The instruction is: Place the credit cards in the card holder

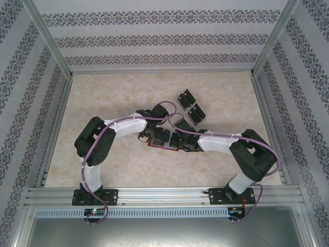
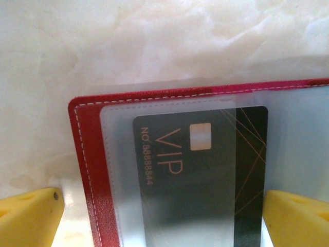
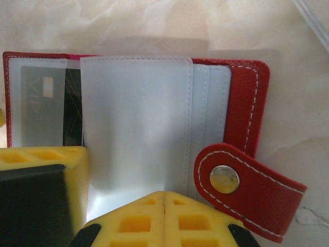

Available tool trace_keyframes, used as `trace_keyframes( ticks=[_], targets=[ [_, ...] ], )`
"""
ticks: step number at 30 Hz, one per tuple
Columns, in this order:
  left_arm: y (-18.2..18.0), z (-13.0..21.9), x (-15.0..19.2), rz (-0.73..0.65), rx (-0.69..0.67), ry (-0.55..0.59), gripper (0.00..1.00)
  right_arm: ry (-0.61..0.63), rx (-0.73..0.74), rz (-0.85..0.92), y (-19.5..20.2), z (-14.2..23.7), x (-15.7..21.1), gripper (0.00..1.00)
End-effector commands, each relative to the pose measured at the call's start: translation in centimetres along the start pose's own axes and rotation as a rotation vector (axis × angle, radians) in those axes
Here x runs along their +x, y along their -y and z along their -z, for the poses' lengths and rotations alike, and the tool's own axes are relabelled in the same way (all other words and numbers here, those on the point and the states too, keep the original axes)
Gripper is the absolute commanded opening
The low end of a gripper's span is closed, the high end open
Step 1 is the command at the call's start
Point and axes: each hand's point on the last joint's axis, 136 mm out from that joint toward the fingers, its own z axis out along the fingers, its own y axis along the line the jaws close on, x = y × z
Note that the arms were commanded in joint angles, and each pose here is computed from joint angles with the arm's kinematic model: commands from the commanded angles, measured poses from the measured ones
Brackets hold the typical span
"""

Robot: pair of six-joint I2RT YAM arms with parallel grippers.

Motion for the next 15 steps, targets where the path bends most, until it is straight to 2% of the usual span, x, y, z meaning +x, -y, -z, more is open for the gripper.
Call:
trace_keyframes(
  ticks=[1, 15],
  targets=[
    [-0.2, -0.5, 0.2, 0.008, -0.039, 0.000, 0.99, -0.027, 0.096, -0.020, 2.9, -0.1, 1.1, 0.00],
    [-3.2, -0.3, 1.2, -0.013, -0.168, -0.015, 1.00, -0.028, 0.119, -0.021, 3.6, 0.1, 1.2, 0.00]
  ],
)
